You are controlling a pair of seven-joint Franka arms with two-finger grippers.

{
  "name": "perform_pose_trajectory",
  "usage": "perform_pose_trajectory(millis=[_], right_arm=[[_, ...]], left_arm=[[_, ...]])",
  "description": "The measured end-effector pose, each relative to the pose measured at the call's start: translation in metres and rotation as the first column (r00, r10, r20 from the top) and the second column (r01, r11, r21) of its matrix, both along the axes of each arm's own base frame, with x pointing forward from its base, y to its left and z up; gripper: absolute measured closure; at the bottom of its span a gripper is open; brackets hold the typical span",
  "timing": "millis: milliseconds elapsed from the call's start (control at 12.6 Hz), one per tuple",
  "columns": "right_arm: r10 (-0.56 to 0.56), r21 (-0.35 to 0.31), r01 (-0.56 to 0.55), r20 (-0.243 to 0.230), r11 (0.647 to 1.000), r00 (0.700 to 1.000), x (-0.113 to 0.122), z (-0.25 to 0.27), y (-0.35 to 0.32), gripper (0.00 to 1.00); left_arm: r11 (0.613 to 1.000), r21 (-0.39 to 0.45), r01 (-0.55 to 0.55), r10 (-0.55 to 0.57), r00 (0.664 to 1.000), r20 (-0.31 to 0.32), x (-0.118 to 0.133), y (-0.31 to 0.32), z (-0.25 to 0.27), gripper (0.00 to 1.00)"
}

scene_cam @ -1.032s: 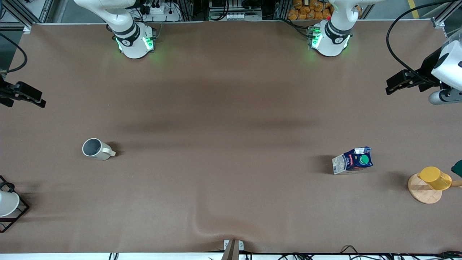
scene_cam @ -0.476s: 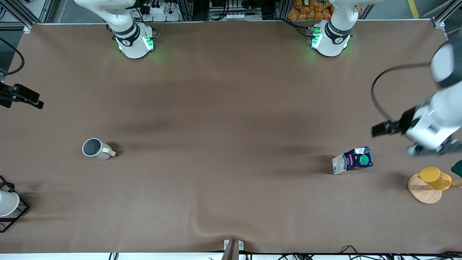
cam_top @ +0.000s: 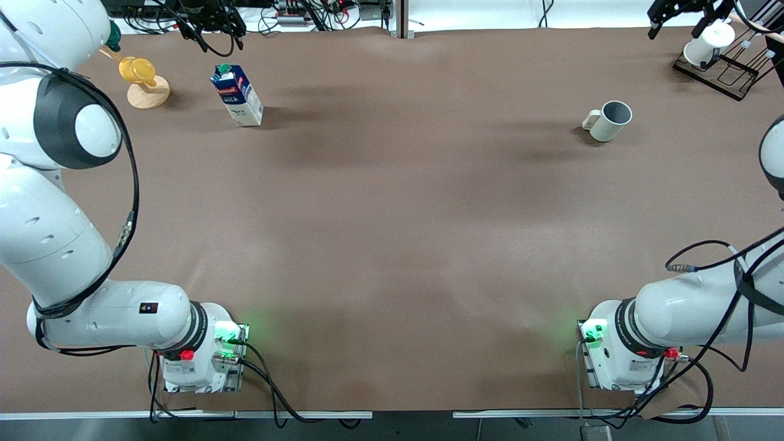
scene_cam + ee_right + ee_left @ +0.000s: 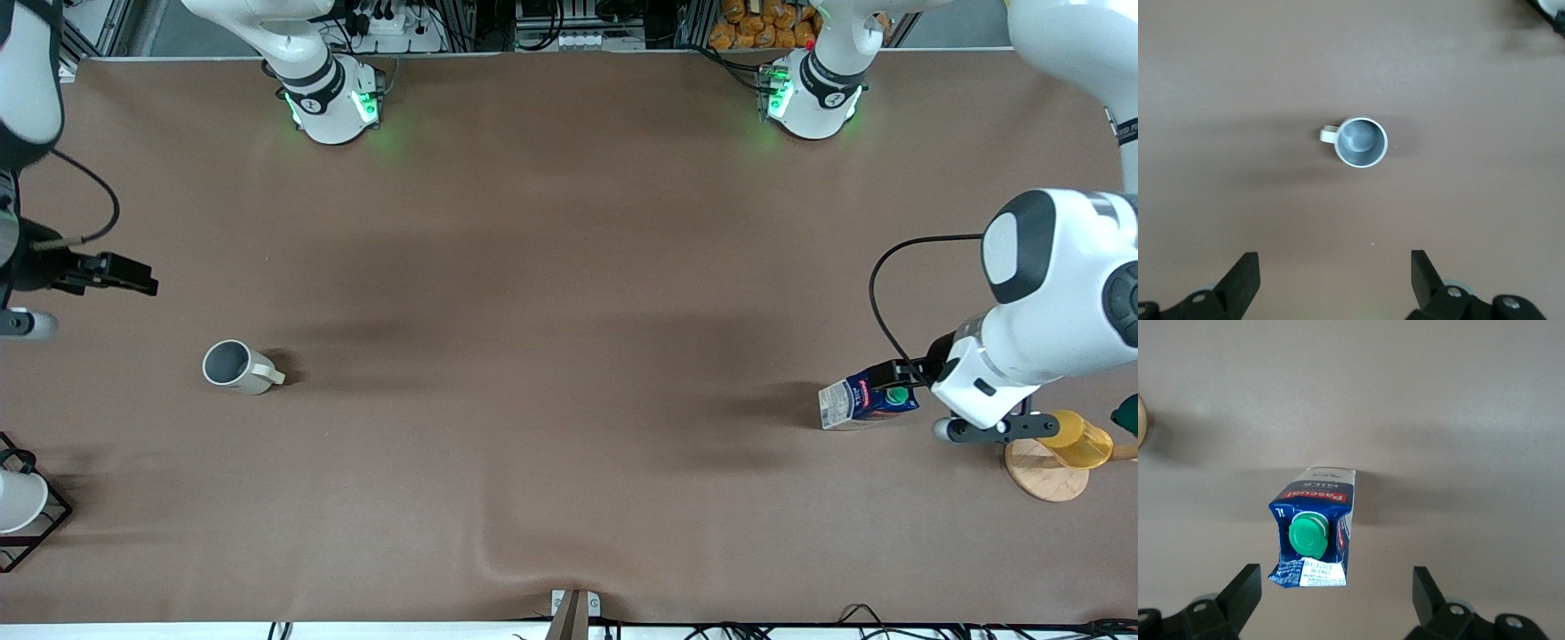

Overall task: Place milk next to cup
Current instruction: 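Grasp the milk carton with the left gripper while the right gripper reaches the mug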

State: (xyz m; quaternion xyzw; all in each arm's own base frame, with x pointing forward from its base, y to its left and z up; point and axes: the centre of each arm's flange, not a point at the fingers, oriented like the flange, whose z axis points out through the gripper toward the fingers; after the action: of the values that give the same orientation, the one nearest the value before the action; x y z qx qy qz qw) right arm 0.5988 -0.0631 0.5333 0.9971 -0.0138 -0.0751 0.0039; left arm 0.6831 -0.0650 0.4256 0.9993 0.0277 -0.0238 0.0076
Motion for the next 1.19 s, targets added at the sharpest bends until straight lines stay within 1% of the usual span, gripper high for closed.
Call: perform_pose_trajectory(millis=[159, 238, 317, 476, 635, 714, 794, 952, 1032, 1111, 1190], right_arm=[[0.027, 0.020, -0.027, -0.043, 0.999, 0.999, 0.002, -0.026, -0.040, 0.00], [0.040, 0.034, -0.038, -0.069, 0.999, 0.997, 0.006, -0.047, -0.053, 0.00], [0.046, 0.042, -0.043, -0.080, 0.998, 0.996, 0.015, -0.074, -0.061, 0.00], [0.058, 0.048, -0.054, -0.096, 0.997, 0.994, 0.033, -0.124, -0.059, 0.00], [0.097, 0.062, -0.090, -0.124, 0.994, 0.987, 0.038, -0.151, -0.055, 0.00], [0.143, 0.073, -0.135, -0.120, 0.988, 0.983, 0.040, -0.159, -0.056, 0.00], [0.171, 0.073, -0.164, -0.101, 0.984, 0.980, 0.043, -0.168, -0.059, 0.00], [0.186, 0.062, -0.182, -0.066, 0.981, 0.980, 0.046, -0.191, -0.066, 0.00], [0.192, 0.059, -0.188, -0.060, 0.980, 0.980, 0.048, -0.202, -0.067, 0.00], [0.194, 0.054, -0.191, -0.052, 0.980, 0.980, 0.050, -0.211, -0.067, 0.07], [0.195, 0.050, -0.193, -0.045, 0.980, 0.980, 0.053, -0.221, -0.067, 0.17]], left_arm=[[1.000, 0.006, -0.007, 0.007, 1.000, -0.002, 0.005, 0.006, -0.016, 0.00], [1.000, 0.021, -0.005, 0.005, 1.000, 0.005, 0.009, 0.010, -0.023, 0.00], [0.999, 0.036, -0.003, 0.002, 1.000, 0.009, 0.011, 0.013, -0.030, 0.00], [0.999, 0.044, -0.002, 0.002, 1.000, -0.001, 0.014, 0.016, -0.043, 0.00], [0.999, 0.045, -0.004, 0.005, 1.000, -0.014, 0.015, 0.018, -0.054, 0.00], [0.999, 0.045, -0.004, 0.005, 1.000, -0.019, 0.015, 0.018, -0.057, 0.00], [0.999, 0.045, -0.003, 0.004, 1.000, -0.024, 0.015, 0.018, -0.060, 0.00], [0.999, 0.045, -0.002, 0.003, 0.999, -0.036, 0.013, 0.017, -0.067, 0.00], [0.999, 0.045, -0.001, 0.003, 0.999, -0.043, 0.013, 0.017, -0.071, 0.00], [0.999, 0.045, 0.000, 0.003, 0.999, -0.050, 0.012, 0.017, -0.075, 0.00], [0.999, 0.045, 0.000, 0.002, 0.999, -0.054, 0.012, 0.017, -0.078, 0.00]])
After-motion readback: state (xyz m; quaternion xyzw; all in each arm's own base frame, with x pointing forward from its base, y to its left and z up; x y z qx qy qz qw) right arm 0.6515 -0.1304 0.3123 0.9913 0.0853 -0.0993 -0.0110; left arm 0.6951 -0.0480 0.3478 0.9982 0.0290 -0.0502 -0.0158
